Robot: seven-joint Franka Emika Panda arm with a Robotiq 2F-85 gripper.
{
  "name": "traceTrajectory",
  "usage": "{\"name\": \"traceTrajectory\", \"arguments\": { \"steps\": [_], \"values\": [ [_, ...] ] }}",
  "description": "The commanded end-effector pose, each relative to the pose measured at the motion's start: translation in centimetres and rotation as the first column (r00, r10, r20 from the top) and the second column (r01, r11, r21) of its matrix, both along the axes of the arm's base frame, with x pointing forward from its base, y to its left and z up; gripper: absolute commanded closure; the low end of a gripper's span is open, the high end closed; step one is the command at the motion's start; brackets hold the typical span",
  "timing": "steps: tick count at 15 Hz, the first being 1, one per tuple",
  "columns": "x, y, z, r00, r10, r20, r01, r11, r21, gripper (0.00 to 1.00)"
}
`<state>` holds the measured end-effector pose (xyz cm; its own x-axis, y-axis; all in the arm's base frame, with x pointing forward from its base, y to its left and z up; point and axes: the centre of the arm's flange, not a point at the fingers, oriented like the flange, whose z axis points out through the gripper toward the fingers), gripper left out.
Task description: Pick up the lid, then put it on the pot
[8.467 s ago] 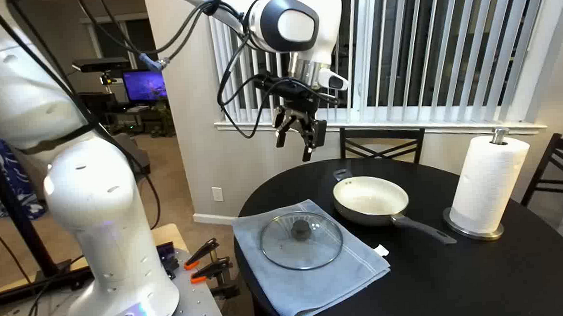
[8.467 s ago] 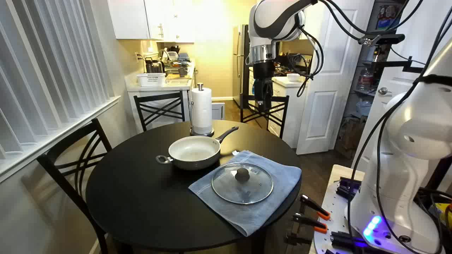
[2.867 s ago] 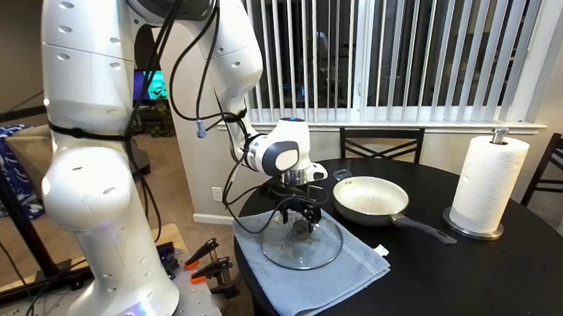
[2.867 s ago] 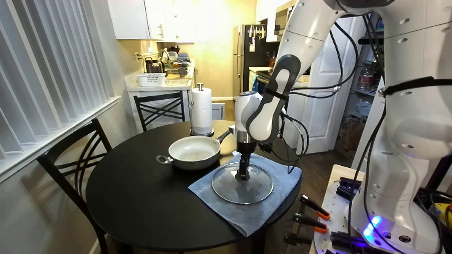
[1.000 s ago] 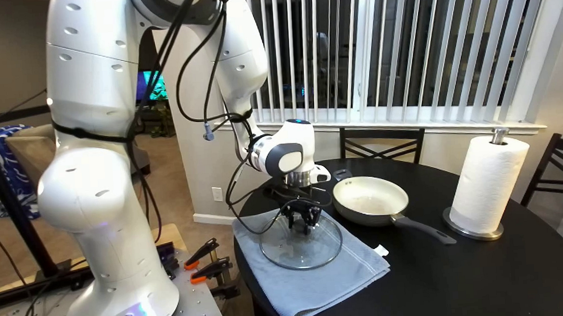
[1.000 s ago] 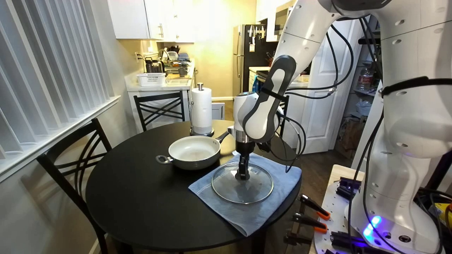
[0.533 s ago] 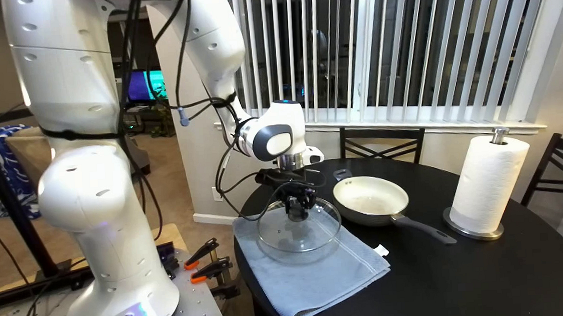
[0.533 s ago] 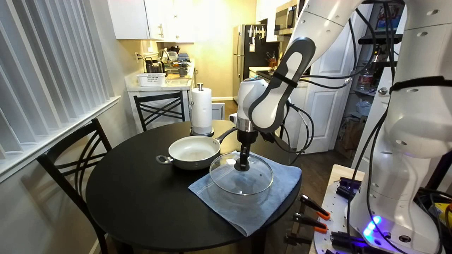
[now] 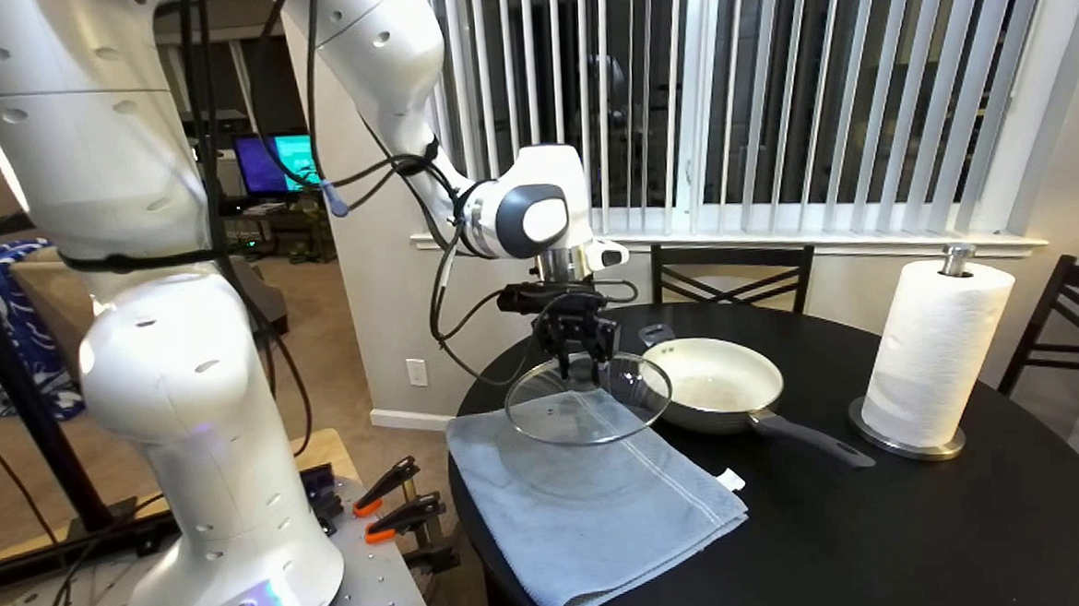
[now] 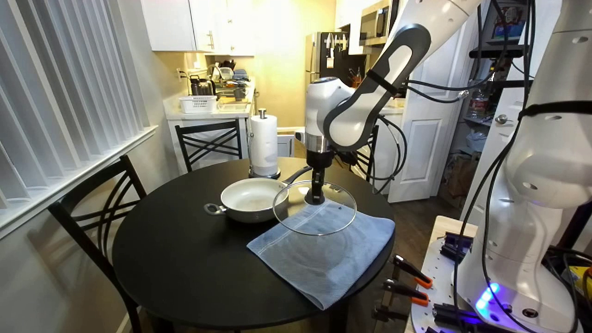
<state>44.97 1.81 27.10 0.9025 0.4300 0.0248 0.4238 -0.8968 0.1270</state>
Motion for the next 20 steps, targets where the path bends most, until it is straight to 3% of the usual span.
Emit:
{"name": "traceTrajectory", "arguments": {
  "steps": [1,5,11,20],
  "values": [
    [4.2,3.0,4.2,0.997,0.012,0.080,-0.007,0.998,-0.057,0.67],
    [9.8,6.4,6.4,0.990,0.023,0.136,-0.010,0.995,-0.095,0.67],
    [15.2,7.6,6.4,0.997,-0.035,0.063,0.039,0.997,-0.062,0.67],
    [23.8,-0.1,8.5,0.990,-0.139,0.021,0.140,0.989,-0.043,0.67]
  ]
}}
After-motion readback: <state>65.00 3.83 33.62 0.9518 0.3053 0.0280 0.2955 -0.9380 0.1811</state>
